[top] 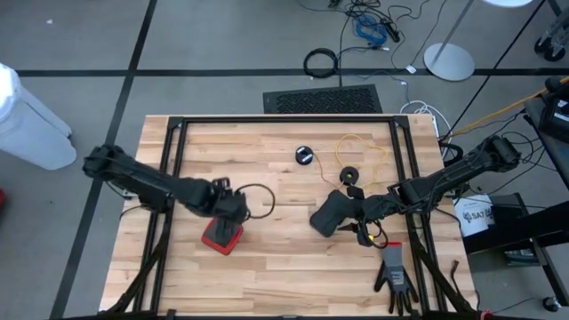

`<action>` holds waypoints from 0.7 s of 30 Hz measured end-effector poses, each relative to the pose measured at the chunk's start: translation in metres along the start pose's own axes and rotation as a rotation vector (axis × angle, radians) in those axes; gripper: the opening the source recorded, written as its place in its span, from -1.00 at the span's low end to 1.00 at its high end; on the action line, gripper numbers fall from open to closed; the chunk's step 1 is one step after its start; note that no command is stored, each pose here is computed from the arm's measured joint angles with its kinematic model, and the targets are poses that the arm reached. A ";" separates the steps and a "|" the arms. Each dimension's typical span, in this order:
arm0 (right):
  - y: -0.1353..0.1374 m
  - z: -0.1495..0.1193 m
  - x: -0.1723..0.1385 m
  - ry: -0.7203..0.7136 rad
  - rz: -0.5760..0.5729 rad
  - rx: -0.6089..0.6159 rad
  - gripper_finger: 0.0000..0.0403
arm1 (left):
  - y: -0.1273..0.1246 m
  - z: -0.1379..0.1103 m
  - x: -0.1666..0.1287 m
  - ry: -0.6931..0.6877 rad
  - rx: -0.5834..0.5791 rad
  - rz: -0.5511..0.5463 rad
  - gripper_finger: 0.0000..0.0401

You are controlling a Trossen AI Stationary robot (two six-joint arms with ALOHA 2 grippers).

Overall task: Coil cords
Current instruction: Move the black-red case to the top left

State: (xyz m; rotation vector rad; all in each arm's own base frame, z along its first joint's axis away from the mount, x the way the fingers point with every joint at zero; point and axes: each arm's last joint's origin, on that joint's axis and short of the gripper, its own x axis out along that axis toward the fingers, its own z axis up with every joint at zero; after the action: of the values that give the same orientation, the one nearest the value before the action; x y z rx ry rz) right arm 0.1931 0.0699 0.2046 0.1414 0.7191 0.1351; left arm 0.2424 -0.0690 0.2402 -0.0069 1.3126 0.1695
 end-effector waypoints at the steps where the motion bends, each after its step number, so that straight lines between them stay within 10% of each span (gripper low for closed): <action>1: 0.000 0.000 0.000 -0.001 0.000 0.000 -0.28 | -0.007 -0.003 -0.003 -0.005 0.001 -0.026 0.22; 10: 0.000 0.000 0.000 -0.001 0.001 0.001 -0.28 | -0.064 -0.038 -0.018 0.016 0.069 -0.142 0.22; 21: 0.000 0.001 0.000 -0.010 0.004 0.006 -0.28 | -0.102 -0.057 0.004 0.039 0.202 -0.025 0.22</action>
State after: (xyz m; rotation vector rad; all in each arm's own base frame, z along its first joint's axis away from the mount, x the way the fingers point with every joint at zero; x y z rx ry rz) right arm 0.1937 0.0702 0.2054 0.1492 0.7088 0.1364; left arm 0.2015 -0.1749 0.2126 0.1459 1.3626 0.0155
